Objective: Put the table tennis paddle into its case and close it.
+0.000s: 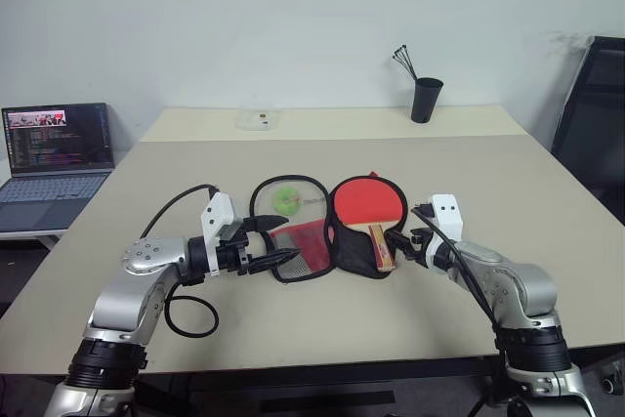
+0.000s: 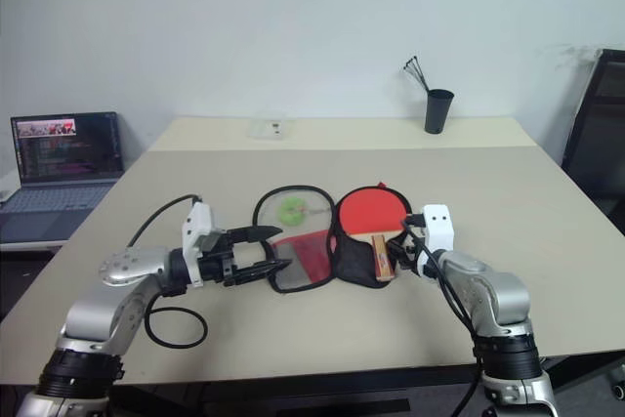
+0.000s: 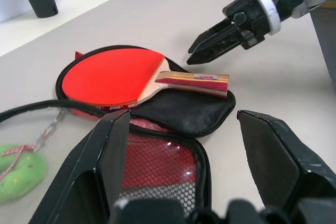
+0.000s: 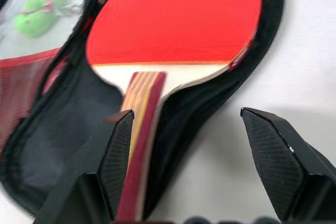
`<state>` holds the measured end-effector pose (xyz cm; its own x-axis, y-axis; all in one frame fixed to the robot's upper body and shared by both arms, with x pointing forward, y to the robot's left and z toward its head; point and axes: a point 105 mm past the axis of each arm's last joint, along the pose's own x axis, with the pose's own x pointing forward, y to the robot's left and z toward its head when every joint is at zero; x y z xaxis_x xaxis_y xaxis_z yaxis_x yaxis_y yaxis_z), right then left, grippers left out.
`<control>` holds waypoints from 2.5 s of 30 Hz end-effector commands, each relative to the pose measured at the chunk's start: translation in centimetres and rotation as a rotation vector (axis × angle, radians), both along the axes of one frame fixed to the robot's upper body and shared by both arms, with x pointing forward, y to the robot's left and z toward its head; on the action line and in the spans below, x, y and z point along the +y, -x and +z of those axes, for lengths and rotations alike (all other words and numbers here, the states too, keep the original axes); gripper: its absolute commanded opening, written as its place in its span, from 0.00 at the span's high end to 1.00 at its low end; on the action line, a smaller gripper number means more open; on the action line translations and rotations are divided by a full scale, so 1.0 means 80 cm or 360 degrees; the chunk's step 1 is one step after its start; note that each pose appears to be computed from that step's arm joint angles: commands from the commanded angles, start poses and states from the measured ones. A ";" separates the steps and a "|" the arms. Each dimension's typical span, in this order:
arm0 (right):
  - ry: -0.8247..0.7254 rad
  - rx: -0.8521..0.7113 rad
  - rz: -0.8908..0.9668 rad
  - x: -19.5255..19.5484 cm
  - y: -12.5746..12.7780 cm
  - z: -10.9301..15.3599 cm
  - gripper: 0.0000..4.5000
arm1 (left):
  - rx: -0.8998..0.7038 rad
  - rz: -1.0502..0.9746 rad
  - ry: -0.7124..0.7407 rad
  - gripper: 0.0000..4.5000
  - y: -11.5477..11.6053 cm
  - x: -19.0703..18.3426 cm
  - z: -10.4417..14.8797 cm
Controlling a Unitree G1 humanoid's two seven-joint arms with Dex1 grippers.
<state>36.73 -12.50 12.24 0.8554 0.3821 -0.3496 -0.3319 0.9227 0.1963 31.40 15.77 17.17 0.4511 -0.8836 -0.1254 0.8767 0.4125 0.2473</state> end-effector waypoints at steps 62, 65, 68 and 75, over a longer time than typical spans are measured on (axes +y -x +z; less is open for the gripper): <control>0.0163 -0.0191 0.0508 0.013 0.041 0.020 0.21 | -0.0080 0.0212 0.0028 0.21 -0.005 0.026 0.005; 0.0141 -0.0154 0.0428 0.007 0.034 0.014 0.21 | -0.0088 0.0246 0.0033 0.21 -0.009 0.029 0.005; 0.0112 -0.0125 0.0330 0.008 0.027 0.007 0.21 | -0.0088 0.0268 0.0033 0.21 -0.010 0.032 0.005; 0.0075 -0.0061 0.0172 0.014 0.012 -0.007 0.21 | -0.0089 0.0340 0.0037 0.21 -0.013 0.042 0.003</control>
<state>35.26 -11.10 10.57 0.7967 0.4770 -0.3710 -0.4512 0.8780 0.1598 32.45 18.69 16.41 0.6168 -0.7799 -0.1060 0.7760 0.5800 0.2477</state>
